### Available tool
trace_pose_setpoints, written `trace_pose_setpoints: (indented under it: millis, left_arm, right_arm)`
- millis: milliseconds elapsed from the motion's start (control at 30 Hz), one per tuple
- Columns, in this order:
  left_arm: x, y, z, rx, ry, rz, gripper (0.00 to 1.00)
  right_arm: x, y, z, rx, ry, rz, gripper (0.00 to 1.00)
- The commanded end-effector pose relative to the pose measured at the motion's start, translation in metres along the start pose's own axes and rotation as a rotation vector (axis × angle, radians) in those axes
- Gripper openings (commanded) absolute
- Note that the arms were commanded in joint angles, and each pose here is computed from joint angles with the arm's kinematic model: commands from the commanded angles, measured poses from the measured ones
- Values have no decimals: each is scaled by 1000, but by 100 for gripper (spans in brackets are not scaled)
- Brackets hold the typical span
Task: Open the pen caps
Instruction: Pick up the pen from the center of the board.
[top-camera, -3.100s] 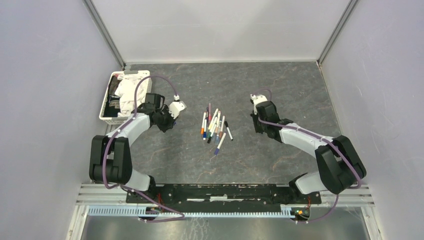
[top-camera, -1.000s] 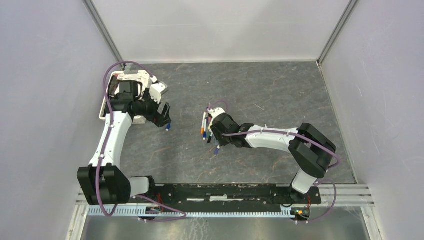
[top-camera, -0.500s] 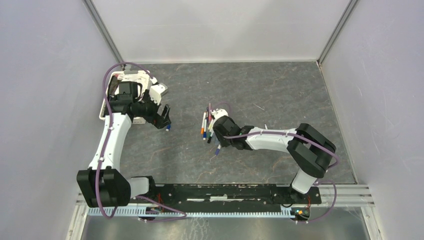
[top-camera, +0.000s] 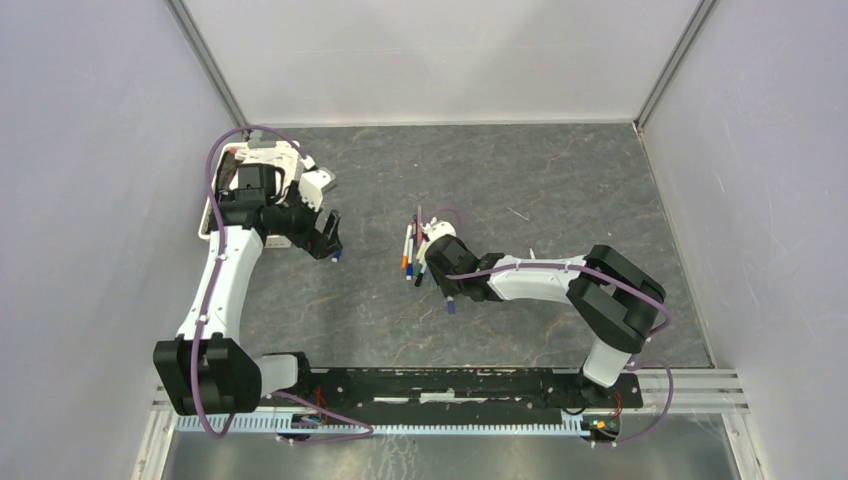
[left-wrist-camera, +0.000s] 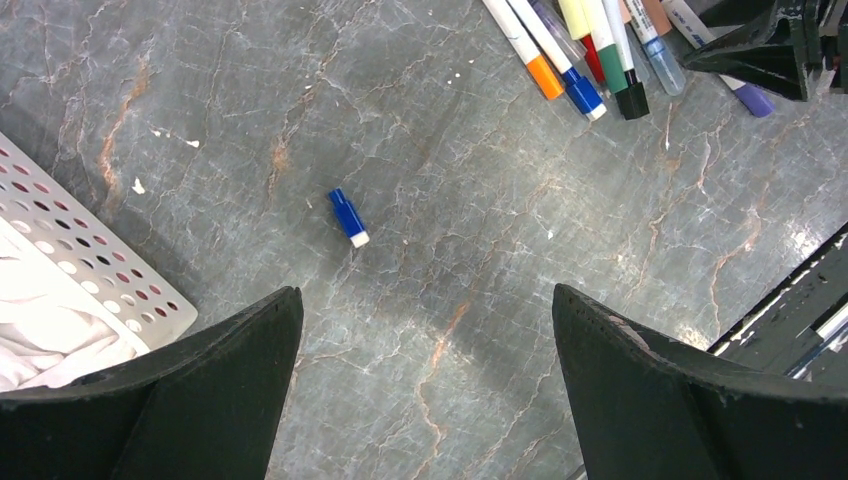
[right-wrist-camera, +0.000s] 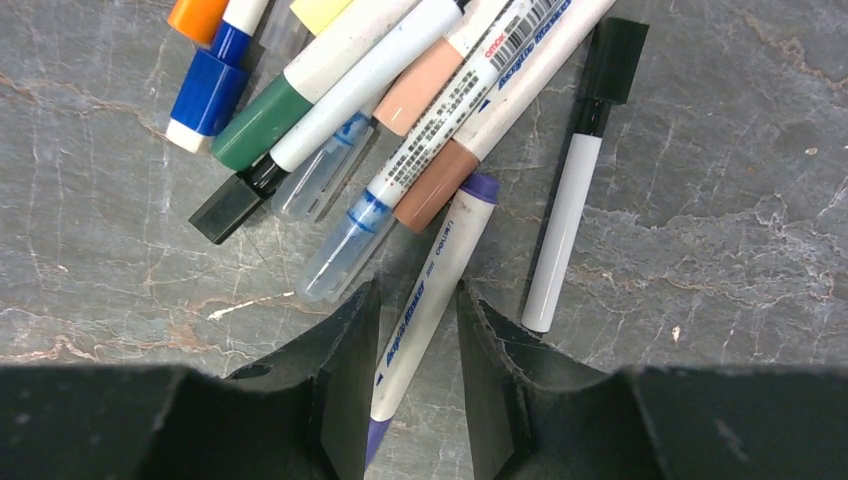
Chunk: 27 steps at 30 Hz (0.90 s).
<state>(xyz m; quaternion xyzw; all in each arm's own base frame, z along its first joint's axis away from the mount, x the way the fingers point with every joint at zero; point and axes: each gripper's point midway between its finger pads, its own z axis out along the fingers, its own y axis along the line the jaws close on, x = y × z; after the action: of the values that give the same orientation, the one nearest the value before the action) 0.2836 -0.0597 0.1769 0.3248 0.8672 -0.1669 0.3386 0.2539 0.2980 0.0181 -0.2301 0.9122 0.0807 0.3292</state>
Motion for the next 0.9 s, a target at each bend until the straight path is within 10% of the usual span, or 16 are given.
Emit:
trace_pose_setpoints:
  millis: [0,867]
  left_arm:
    - [-5,-8,-4,34,-33,35,100]
    - [-27,-41,-18,173,-118,-2,100]
  right_arm:
    - [16,-4,0,32,46,-9,39]
    - [-38,18,-43,-90,-94,60,0]
